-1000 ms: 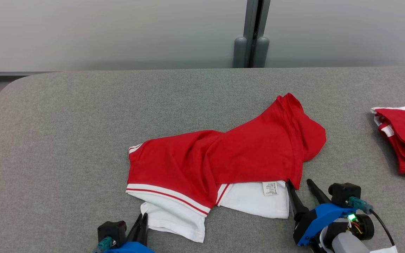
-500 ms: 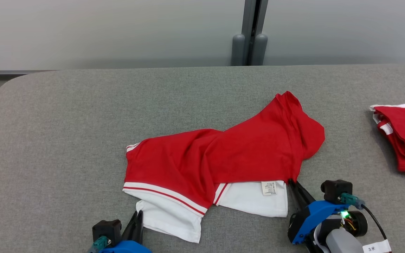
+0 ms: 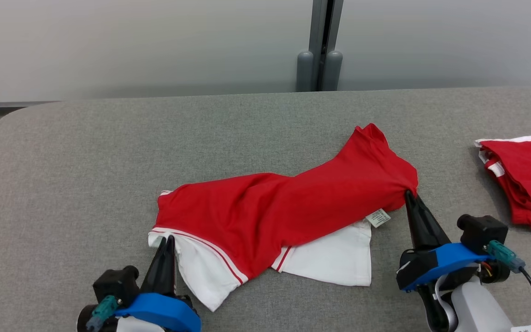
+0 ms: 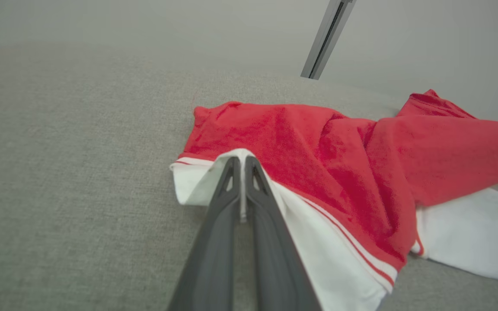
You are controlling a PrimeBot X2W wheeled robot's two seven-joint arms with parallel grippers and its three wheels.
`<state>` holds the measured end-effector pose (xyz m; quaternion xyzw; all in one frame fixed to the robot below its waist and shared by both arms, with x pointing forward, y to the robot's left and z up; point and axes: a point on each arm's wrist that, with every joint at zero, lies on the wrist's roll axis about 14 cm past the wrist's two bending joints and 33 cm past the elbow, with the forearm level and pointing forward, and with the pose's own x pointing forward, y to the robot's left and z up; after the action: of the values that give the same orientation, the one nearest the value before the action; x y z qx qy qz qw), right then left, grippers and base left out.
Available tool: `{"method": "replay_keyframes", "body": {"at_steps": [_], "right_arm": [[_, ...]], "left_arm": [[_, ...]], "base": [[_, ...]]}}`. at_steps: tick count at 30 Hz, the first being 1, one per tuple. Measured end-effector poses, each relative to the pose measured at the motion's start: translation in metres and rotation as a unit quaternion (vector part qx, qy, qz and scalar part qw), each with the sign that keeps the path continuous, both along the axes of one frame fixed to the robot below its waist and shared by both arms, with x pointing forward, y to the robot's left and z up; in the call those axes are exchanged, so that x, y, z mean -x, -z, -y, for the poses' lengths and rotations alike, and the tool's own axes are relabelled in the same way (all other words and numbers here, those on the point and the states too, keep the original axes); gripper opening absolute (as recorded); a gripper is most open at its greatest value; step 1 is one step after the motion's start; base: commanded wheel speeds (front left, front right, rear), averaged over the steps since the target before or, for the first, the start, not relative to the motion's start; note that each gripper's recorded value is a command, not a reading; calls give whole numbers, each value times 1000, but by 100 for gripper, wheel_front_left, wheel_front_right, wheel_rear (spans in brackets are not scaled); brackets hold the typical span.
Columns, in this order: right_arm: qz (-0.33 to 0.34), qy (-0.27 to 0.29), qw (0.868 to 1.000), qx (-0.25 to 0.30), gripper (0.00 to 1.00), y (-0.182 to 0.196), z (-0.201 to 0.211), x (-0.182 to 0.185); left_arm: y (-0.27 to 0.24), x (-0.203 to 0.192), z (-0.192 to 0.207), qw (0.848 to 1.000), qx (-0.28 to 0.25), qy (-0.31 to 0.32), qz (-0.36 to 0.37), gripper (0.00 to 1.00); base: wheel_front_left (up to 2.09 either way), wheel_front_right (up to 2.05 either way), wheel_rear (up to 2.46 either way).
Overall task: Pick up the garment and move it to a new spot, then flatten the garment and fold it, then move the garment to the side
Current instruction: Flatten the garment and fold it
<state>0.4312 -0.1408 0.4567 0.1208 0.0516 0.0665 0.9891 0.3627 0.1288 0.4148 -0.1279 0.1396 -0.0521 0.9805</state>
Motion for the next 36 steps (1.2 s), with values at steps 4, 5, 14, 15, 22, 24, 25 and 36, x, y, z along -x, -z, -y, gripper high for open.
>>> {"method": "replay_keyframes", "body": {"at_steps": [4,5,14,15,22,24,25,36], "right_arm": [[57,8,998,-6,0,-35,5,0],[72,10,997,-7,0,-46,7,0],[224,25,974,8,0,-171,26,26],[242,29,970,15,0,-187,29,31],[351,61,932,68,0,-283,53,83],[373,70,921,84,0,-304,59,94],[380,74,917,91,0,-313,61,98],[278,98,949,109,0,-283,92,38]], "left_arm": [[-48,-19,0,996,41,-6,78,0],[-65,-25,-1,994,46,-5,103,0],[-239,-34,-3,939,60,38,338,0],[-258,-31,-2,930,57,46,361,0],[-375,5,20,859,37,111,498,0],[-395,10,27,847,34,128,515,0],[-401,11,30,843,28,135,520,0],[-380,-89,46,878,-16,165,448,0]], "base": [[0,0,0],[0,0,0],[0,0,0],[0,0,0],[0,0,0],[0,0,0],[0,0,0],[0,0,0]]}}
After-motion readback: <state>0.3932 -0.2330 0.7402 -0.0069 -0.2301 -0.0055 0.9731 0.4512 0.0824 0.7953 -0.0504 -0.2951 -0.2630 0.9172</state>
